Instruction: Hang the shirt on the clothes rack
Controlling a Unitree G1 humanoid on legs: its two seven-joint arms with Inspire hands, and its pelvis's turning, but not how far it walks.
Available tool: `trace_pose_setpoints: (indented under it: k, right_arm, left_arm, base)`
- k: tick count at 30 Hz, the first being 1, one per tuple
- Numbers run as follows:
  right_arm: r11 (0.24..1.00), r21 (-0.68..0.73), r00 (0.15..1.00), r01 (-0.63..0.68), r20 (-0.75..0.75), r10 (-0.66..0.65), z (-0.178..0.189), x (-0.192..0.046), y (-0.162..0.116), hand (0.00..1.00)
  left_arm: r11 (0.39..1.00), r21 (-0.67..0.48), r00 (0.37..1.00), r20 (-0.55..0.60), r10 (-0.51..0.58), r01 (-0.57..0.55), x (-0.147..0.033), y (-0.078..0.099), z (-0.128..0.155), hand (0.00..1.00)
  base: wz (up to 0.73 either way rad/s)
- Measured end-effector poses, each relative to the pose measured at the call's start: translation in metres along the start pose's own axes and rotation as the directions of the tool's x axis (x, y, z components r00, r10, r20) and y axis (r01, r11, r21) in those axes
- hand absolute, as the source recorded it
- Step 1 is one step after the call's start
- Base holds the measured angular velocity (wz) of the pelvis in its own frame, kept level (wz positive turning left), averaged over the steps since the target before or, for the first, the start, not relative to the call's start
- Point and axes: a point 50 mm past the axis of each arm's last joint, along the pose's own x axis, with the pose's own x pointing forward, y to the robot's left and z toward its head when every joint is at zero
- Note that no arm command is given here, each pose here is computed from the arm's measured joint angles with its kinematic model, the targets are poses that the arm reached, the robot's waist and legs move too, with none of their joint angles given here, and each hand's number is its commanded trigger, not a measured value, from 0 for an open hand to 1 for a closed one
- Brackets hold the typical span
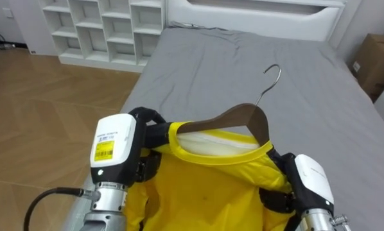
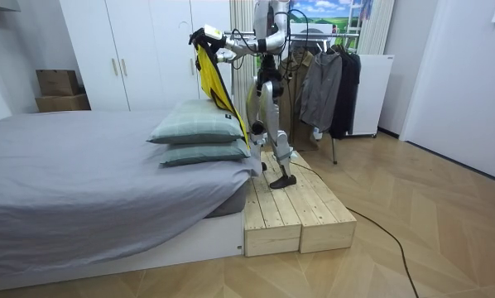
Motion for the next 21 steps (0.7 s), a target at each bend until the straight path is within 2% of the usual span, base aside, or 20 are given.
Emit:
trace_pose_setpoints:
  k: [12,21]
  right_arm:
    - [1.0,-0.007,1.0,-0.022,-0.004,0.022,0.0,0.0,0.002,1.0]
    - [0.997,-0.013,0.997,-0.07,-0.025,0.07,-0.005,-0.007,0.007,1.0]
  left_arm:
    - [0.998,-0.058,0.999,-0.048,-0.015,0.012,-0.005,-0.002,-0.005,0.0]
    - [0.995,-0.072,0.99,-0.116,-0.081,0.073,-0.011,-0.009,-0.013,0.0]
  base:
    - [0.0]
    - [0.0]
